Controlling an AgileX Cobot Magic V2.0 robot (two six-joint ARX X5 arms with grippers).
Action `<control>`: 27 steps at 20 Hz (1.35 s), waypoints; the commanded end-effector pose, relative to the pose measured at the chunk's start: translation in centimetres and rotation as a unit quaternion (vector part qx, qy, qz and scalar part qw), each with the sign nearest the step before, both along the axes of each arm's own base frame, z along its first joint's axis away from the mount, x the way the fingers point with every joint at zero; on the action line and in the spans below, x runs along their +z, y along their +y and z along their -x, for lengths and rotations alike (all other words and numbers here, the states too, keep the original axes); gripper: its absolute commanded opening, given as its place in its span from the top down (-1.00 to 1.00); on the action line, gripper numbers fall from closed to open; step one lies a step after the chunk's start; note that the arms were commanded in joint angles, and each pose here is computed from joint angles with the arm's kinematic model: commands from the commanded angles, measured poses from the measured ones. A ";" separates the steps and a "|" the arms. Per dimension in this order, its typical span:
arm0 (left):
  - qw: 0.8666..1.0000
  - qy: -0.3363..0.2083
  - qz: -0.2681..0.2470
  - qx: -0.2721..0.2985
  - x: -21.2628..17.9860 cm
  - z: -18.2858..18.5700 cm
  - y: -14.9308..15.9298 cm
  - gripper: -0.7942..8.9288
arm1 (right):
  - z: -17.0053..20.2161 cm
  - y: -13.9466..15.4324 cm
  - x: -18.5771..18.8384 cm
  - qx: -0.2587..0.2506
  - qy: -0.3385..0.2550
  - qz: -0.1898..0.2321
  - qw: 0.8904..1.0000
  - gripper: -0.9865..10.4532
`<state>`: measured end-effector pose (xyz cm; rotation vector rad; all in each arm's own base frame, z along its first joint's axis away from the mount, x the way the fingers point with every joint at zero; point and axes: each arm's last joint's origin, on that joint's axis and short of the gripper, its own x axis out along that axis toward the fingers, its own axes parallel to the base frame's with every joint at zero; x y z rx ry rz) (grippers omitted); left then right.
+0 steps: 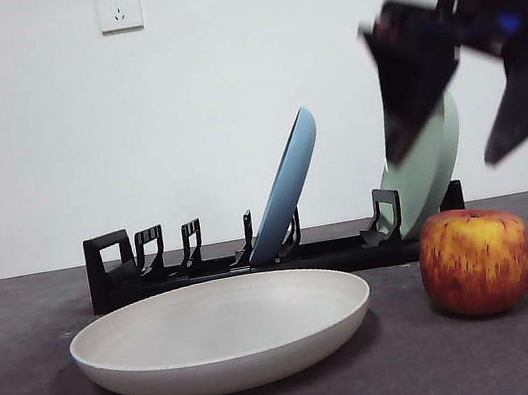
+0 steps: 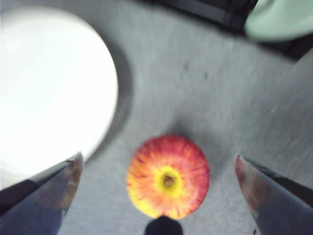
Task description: Take the yellow plate from the plate rack,put the plate on the table,take the apple from the table,put the apple in the plate
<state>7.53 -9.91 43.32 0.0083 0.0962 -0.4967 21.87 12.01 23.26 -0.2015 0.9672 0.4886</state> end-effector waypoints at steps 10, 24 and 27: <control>1.000 0.000 0.006 0.006 0.0 1.3 2.2 0.06 | -2.7 1.6 -6.5 0.002 0.092 0.066 0.994 0.00; 0.998 -0.005 -0.022 0.055 -0.2 1.1 2.5 0.06 | -2.4 7.1 3.2 0.088 0.003 -0.090 0.992 0.85; 0.997 -0.005 -0.030 0.069 -0.3 1.1 2.6 0.06 | -2.4 10.4 4.6 0.126 -0.009 -0.097 0.987 0.85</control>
